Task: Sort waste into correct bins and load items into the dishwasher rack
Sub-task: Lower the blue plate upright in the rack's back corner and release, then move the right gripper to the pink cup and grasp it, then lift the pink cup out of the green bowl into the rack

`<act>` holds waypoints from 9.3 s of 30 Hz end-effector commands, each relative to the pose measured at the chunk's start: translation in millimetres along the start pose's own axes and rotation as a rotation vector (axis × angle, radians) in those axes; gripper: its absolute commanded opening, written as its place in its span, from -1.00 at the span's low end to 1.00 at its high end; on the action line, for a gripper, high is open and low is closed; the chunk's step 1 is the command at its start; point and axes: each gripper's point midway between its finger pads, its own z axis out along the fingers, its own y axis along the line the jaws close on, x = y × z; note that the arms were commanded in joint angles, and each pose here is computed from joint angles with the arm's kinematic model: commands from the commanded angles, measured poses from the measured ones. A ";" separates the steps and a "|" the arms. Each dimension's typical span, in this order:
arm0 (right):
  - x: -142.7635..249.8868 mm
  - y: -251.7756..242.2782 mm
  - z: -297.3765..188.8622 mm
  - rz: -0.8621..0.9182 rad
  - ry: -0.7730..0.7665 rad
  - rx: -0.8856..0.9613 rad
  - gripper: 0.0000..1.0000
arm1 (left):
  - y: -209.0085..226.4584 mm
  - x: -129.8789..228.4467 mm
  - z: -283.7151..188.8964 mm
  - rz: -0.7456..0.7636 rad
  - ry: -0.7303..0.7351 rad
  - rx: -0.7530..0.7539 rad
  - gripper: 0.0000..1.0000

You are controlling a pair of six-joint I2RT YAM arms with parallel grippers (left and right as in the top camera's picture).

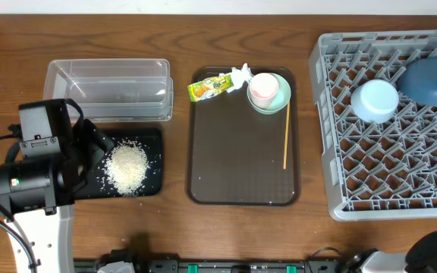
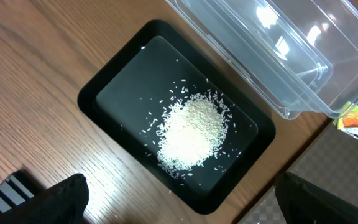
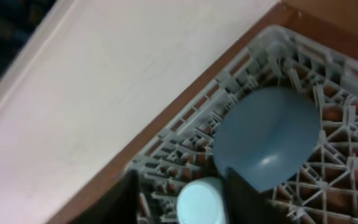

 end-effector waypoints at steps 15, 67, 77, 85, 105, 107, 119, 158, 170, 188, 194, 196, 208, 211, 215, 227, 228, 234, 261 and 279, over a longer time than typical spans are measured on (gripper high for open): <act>50.3 -59.6 178.0 -0.199 0.070 0.368 -0.47 | 1.2 -3.4 -3.1 -0.009 -0.013 -0.003 0.95; 72.6 -86.0 182.8 -0.100 0.134 0.455 -0.78 | 1.2 -3.4 -3.1 -0.009 -0.013 -0.003 0.95; 98.2 -103.2 178.4 -0.120 0.247 0.509 -0.76 | 1.2 -3.4 -3.1 -0.009 -0.013 -0.003 0.95; 108.1 -124.0 162.1 -0.135 0.301 0.622 -0.78 | 1.2 -3.4 -3.1 -0.009 -0.013 -0.003 0.95; 73.6 10.7 80.3 -0.127 0.220 0.157 0.07 | 1.2 -3.4 -3.1 -0.009 -0.013 -0.003 0.95; 75.7 50.0 61.9 -0.127 0.231 -0.018 0.74 | 1.2 -3.4 -3.1 -0.009 -0.013 -0.003 0.95; 196.0 172.4 29.8 -0.489 0.482 -0.265 0.69 | 1.2 -3.4 -3.1 -0.009 -0.013 -0.003 0.95; 478.3 208.1 166.1 -1.065 0.687 -0.029 -0.31 | 1.2 -3.4 -3.1 -0.009 -0.013 -0.003 0.95; 479.6 205.2 166.3 -1.045 0.690 -0.013 -0.33 | 1.2 -3.4 -3.1 -0.009 -0.013 -0.003 0.95; 488.1 194.6 170.5 -1.052 0.708 0.016 -0.37 | 1.2 -3.4 -3.1 -0.009 -0.013 -0.003 0.95; 496.0 187.9 173.6 -1.060 0.728 0.028 -0.38 | 1.1 -3.4 -3.1 -0.009 -0.013 -0.003 0.95; 495.8 188.6 174.0 -1.060 0.726 0.026 -0.38 | 1.2 -3.4 -3.1 -0.009 -0.013 -0.003 0.95; 489.7 198.0 174.2 -1.054 0.703 0.014 -0.81 | 1.1 -3.4 -3.1 -0.009 -0.013 -0.003 0.95; 485.0 204.4 172.7 -1.051 0.691 0.005 -0.97 | 1.2 -3.4 -3.1 -0.009 -0.013 -0.003 0.95; 473.6 216.6 166.6 -1.040 0.669 -0.010 -0.98 | 1.2 -3.4 -3.1 -0.010 -0.013 -0.003 0.95; 398.3 256.8 117.8 -0.965 0.568 -0.055 -0.98 | 1.2 -3.4 -3.1 -0.009 -0.013 -0.003 0.95; 388.0 256.3 111.3 -0.956 0.559 -0.053 -0.98 | 1.2 -3.4 -3.1 -0.009 -0.013 -0.003 0.95; 306.8 228.3 77.6 -0.864 0.501 0.021 -0.98 | 1.2 -3.4 -3.1 -0.009 -0.013 -0.003 0.95; 179.3 42.2 17.7 0.037 0.498 -0.808 -0.98 | 1.2 -3.4 -3.1 -0.009 -0.013 -0.003 0.95; 246.8 -38.4 69.4 0.179 0.585 -0.493 -0.98 | 1.2 -3.4 -3.1 -0.009 -0.013 -0.003 0.95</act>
